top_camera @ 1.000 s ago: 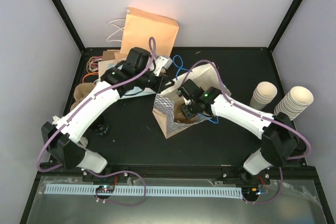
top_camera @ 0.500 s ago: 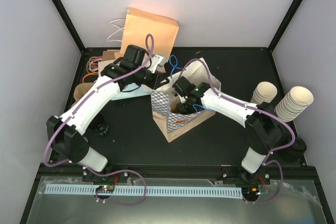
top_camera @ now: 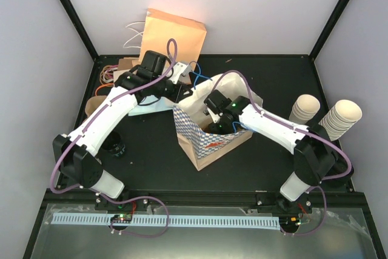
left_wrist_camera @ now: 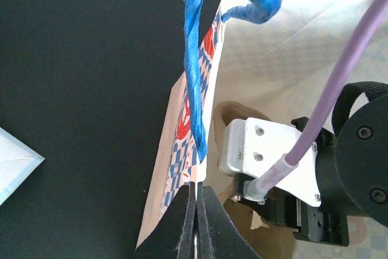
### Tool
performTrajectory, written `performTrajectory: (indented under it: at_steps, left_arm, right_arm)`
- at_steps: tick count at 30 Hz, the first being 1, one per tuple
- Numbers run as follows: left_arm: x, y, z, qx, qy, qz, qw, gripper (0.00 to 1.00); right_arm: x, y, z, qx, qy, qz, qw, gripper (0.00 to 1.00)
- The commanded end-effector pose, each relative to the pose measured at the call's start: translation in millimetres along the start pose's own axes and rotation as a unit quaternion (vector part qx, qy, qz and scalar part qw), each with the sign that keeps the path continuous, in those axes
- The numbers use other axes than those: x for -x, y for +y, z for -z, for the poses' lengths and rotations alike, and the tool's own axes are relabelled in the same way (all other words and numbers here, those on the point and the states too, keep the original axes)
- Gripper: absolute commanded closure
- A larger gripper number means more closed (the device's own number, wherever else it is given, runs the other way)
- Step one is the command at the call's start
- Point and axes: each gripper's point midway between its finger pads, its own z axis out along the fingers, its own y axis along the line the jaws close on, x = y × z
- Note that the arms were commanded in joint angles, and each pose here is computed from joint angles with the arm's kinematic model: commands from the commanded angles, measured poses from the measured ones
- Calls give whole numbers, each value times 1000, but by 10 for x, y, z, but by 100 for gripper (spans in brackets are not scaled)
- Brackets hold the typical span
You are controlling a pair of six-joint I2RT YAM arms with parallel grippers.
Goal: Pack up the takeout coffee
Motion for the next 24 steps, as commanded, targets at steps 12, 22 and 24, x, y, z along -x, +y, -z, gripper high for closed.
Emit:
performTrajectory:
  at_steps: [12, 22, 24]
  left_arm:
    - [-60, -242, 129, -54, -9, -6, 998, 98]
    - [-15, -118, 226, -2, -26, -5, 1000, 98]
    - [-8, -107, 228, 3, -29, -11, 1000, 98]
  right_arm:
    - [301, -75, -231, -29, -35, -8, 999, 60]
    - [-110, -24, -293, -3, 18, -18, 1000, 60]
    - [-190, -22, -271, -1, 25, -22, 999, 60]
